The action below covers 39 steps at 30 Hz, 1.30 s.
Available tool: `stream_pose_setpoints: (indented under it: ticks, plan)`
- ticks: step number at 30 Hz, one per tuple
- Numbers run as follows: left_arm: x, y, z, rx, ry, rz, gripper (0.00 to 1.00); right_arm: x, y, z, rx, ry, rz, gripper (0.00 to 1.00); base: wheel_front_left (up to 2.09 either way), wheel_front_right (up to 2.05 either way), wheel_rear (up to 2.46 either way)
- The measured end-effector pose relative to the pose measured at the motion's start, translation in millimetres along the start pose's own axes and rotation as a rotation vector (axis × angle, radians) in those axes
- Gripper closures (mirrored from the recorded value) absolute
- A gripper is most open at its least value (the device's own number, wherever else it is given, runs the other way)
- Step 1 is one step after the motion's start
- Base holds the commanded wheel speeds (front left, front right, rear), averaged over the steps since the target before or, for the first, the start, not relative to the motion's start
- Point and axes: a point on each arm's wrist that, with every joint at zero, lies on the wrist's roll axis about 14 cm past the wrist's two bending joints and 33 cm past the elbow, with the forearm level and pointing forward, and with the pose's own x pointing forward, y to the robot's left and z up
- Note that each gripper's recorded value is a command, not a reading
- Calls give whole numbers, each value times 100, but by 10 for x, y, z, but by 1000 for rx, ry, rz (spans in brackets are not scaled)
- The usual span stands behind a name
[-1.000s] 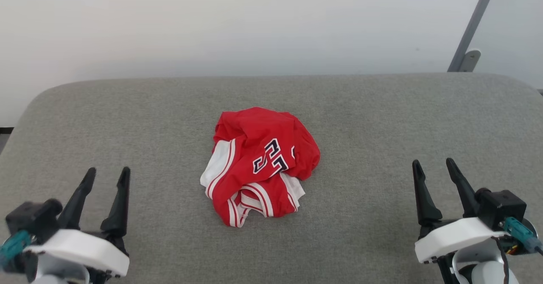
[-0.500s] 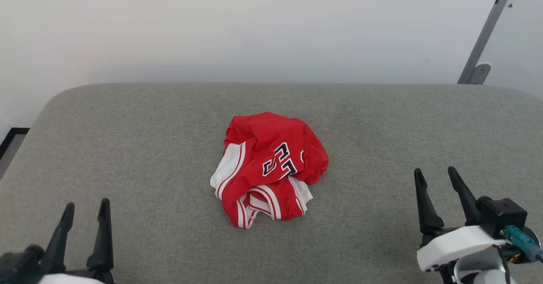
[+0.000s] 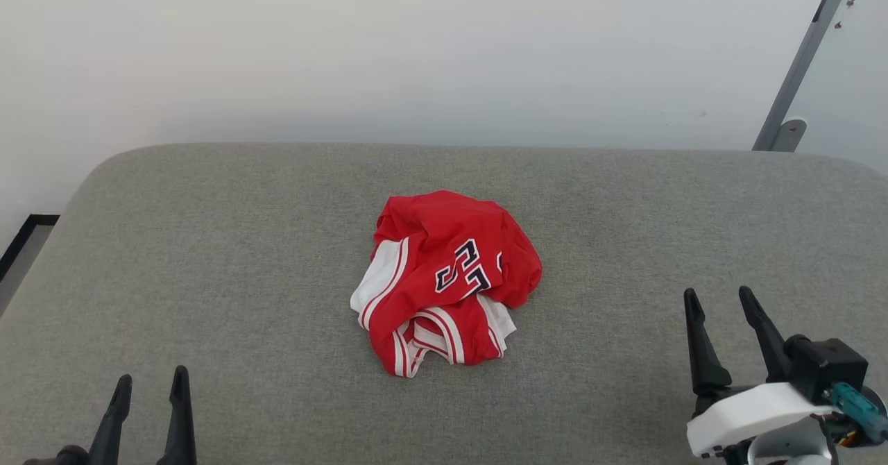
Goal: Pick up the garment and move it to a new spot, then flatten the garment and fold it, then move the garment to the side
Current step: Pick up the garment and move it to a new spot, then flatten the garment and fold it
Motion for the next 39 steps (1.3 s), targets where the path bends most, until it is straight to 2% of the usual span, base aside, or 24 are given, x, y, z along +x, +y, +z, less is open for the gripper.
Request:
stream_pose_setpoints:
  ticks: [25, 32, 39]
  plan:
    - [5, -42, -50, 24, -5, -16, 0, -119, 12, -140, 28, 30, -2, 0, 0, 0, 0]
    - [-52, 27, -30, 22, -12, 9, 0, -43, 313, -324, 35, 120, 89, 0, 0, 0, 0]
    - [-154, 110, -43, 21, -6, 41, 0, 179, 797, -661, 32, 315, 232, 0, 0, 0, 0]
